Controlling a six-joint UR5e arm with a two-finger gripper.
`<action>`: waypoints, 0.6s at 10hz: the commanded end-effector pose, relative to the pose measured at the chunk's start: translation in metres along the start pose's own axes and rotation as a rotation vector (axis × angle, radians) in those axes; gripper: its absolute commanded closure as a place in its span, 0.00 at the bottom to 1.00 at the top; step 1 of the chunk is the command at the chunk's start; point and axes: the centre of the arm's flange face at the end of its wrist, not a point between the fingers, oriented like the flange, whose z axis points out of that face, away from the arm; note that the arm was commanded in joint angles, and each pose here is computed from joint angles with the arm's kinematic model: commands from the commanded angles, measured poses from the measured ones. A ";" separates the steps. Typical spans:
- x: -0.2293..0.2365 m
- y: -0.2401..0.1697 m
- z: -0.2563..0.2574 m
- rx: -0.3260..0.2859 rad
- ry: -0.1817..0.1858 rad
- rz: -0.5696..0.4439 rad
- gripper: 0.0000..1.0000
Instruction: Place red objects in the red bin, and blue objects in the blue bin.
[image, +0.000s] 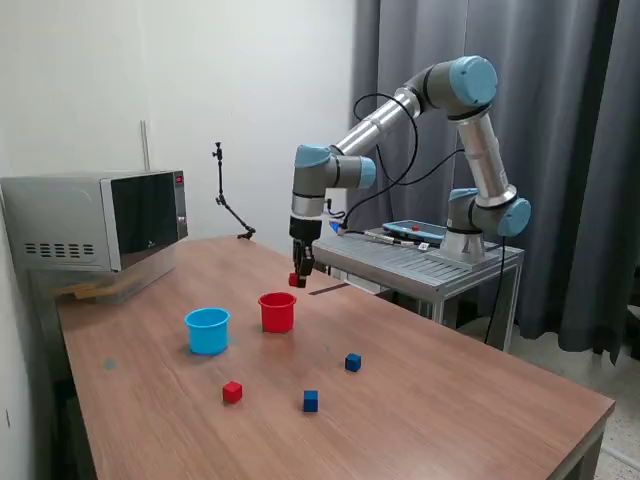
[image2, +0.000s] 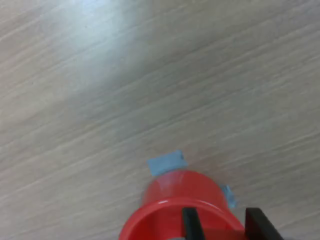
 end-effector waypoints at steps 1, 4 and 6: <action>-0.005 0.000 0.000 0.004 0.001 0.007 1.00; -0.005 0.002 -0.001 0.000 0.000 0.007 1.00; -0.006 0.004 -0.005 -0.008 0.002 0.009 1.00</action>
